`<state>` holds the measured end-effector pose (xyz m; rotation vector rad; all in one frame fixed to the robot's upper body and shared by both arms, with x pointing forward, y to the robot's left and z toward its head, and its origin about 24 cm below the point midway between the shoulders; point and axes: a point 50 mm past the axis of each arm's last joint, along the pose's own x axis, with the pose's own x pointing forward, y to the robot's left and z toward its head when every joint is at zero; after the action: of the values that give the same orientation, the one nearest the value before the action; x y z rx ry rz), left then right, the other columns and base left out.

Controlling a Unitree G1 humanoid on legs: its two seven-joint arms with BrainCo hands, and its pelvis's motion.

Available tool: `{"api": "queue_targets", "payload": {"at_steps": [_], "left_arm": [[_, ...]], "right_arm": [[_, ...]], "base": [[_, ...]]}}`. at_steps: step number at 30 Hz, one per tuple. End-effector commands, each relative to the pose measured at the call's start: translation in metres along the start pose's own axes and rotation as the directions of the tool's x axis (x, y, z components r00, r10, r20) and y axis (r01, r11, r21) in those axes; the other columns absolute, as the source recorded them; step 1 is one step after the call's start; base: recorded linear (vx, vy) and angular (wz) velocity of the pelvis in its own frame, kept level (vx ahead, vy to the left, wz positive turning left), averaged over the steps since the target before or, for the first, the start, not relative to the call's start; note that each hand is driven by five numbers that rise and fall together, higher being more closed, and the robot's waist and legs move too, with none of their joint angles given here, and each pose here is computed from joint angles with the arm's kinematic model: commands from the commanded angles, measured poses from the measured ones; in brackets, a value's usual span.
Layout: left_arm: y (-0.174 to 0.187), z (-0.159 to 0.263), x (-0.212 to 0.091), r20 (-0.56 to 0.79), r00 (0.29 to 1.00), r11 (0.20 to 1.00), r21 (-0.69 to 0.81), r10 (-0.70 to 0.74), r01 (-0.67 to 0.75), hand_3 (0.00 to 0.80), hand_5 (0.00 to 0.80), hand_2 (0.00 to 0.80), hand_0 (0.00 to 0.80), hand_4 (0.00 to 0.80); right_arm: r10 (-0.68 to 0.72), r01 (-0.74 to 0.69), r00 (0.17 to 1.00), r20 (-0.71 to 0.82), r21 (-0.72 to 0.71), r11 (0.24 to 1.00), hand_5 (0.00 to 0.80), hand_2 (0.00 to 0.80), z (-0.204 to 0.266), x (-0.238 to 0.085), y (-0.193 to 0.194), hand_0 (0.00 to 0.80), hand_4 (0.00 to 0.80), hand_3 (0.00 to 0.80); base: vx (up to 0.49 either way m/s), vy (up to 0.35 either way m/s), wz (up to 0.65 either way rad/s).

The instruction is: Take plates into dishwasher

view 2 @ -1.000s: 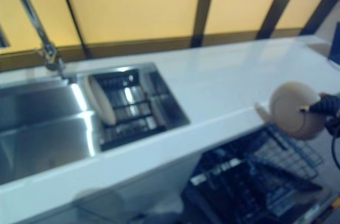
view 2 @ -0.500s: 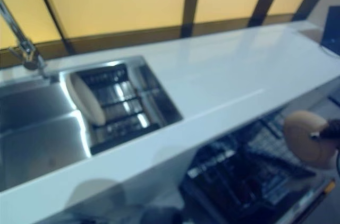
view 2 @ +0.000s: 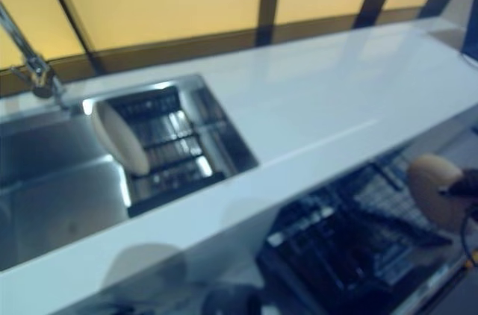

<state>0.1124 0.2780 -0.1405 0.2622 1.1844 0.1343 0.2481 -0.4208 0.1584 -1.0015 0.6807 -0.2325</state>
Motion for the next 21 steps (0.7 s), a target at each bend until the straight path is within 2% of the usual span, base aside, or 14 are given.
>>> {"api": "queue_targets", "payload": {"at_steps": [1, 13, 21], "left_arm": [[0.004, 0.01, 0.001, 0.025, 0.999, 1.0, -0.018, 0.02, -0.02, 0.0, 0.0, 0.0, 0.0, 0.0], [-0.005, 0.017, 0.002, 0.055, 0.998, 1.0, 0.015, -0.018, 0.017, 0.0, 0.0, 0.0, 0.0, 0.0], [-0.013, 0.027, 0.002, 0.087, 0.995, 0.998, 0.034, -0.051, 0.048, 0.0, 0.0, 0.0, 0.0, 0.0]], "right_arm": [[-0.178, 0.18, 0.983, 0.045, -0.029, 0.983, 0.8, 0.8, 0.012, -0.002, -0.018, 0.8, 0.8, 0.8], [-0.199, 0.199, 0.98, 0.014, -0.015, 0.98, 0.8, 0.8, 0.012, 0.016, 0.004, 0.8, 0.8, 0.8], [-0.228, 0.228, 0.974, 0.006, -0.093, 0.969, 0.8, 0.8, 0.017, 0.023, 0.002, 0.8, 0.8, 0.8]], "base": [[0.0, 0.0, 0.0], [-0.001, -0.008, 0.02], [-0.007, -0.004, 0.01]]}}
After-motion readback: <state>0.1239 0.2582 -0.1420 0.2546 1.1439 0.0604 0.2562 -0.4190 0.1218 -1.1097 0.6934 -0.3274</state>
